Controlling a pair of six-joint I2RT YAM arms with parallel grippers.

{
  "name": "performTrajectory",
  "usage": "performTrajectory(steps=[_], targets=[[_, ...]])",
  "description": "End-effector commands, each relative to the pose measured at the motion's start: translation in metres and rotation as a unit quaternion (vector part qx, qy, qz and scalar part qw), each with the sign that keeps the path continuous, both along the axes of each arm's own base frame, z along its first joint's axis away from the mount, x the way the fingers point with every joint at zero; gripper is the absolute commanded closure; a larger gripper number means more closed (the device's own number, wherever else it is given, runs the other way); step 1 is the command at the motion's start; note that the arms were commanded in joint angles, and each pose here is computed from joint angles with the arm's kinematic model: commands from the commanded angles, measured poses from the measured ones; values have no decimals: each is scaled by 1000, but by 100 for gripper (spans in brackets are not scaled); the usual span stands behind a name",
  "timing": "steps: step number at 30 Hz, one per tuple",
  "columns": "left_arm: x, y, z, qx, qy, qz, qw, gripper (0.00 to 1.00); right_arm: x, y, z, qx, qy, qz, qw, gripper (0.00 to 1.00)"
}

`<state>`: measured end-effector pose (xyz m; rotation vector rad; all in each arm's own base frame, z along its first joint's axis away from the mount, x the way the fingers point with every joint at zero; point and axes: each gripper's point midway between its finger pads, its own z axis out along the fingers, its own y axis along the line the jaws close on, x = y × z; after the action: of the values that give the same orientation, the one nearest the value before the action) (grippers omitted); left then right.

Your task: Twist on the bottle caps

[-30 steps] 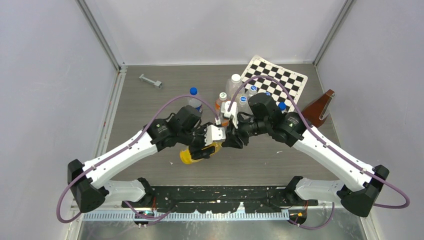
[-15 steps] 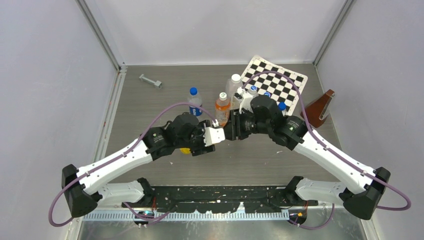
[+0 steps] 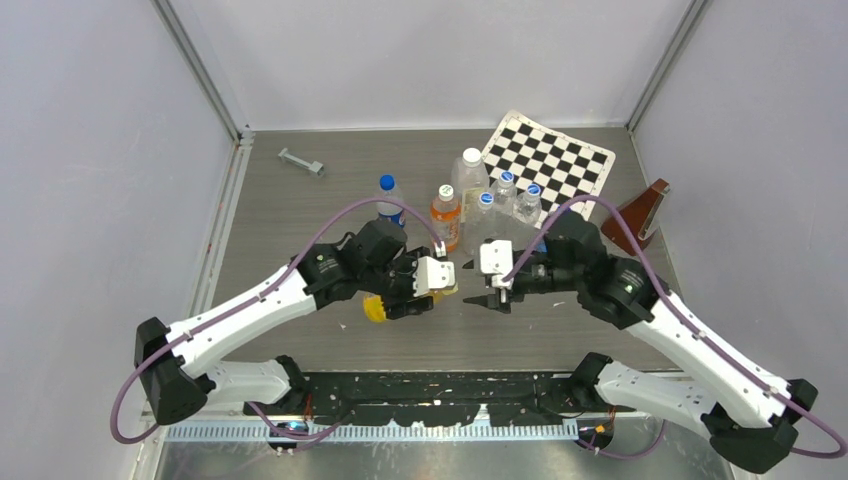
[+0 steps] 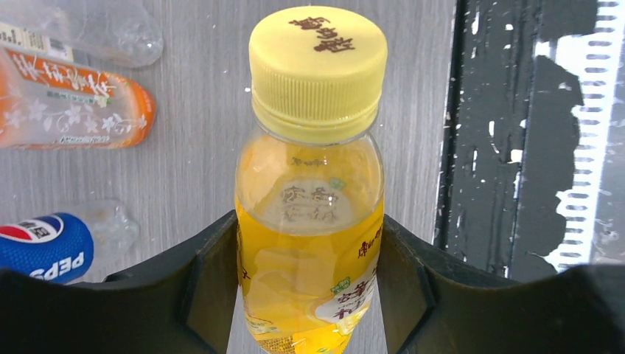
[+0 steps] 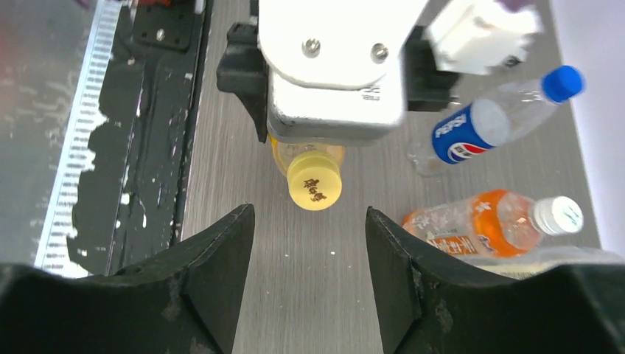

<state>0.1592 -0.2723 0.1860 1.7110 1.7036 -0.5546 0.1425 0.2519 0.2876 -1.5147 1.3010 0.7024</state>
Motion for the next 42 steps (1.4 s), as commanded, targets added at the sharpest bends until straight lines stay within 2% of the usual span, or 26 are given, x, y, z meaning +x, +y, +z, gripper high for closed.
performTrajectory(steps=[1, 15, 21, 25, 27, 29, 30, 31, 32, 33, 34, 35, 37, 38, 39, 40, 41, 42], targets=[[-10, -14, 25, -43, 17, -30, 998, 100, -4, 10, 1, -23, -55, 85, 995, 37], [-15, -18, 27, -51, 29, -43, 997, 100, -2, 26, 3, -19, -47, 116, 992, 43], [-16, -19, 31, -58, 27, -45, 997, 100, -6, 29, -4, -26, -27, 128, 991, 48], [-16, -18, 31, -58, 26, -45, 997, 100, -6, 29, -12, -43, -14, 130, 990, 55], [-15, -18, 30, -57, 25, -42, 997, 100, -5, 28, -14, -47, -3, 122, 991, 61], [-13, -18, 31, -58, 19, -39, 997, 100, 0, 29, -14, -48, 21, 96, 994, 76], [-12, -17, 30, -58, 16, -36, 998, 100, 2, 32, -12, -39, 54, 71, 995, 82], [-7, -17, 31, -60, 2, -27, 998, 100, 9, 32, -12, -38, 67, 39, 996, 92], [-1, -15, 31, -63, -11, -15, 998, 100, 13, 36, -8, -18, 119, -6, 993, 95], [5, -15, 32, -69, -29, -3, 997, 100, 25, 34, -8, -12, 134, -58, 989, 98], [11, -13, 33, -74, -46, 9, 996, 100, 28, 37, -1, 20, 195, -109, 975, 99], [16, -11, 34, -79, -62, 21, 995, 100, 40, 34, 0, 35, 215, -167, 962, 99], [25, -8, 35, -88, -87, 42, 991, 100, 49, 31, 10, 96, 314, -268, 906, 99], [28, -7, 37, -93, -98, 50, 990, 100, 52, 28, 13, 112, 330, -293, 890, 99], [32, -6, 38, -97, -107, 58, 988, 100, 61, 23, 14, 137, 360, -346, 855, 99], [35, -5, 40, -101, -116, 65, 986, 100, 62, 16, 12, 145, 377, -374, 835, 99], [37, -5, 43, -109, -123, 72, 984, 100, 72, 8, 11, 172, 398, -428, 793, 97], [39, -6, 46, -118, -130, 76, 982, 100, 76, -2, 6, 177, 402, -464, 770, 94]])
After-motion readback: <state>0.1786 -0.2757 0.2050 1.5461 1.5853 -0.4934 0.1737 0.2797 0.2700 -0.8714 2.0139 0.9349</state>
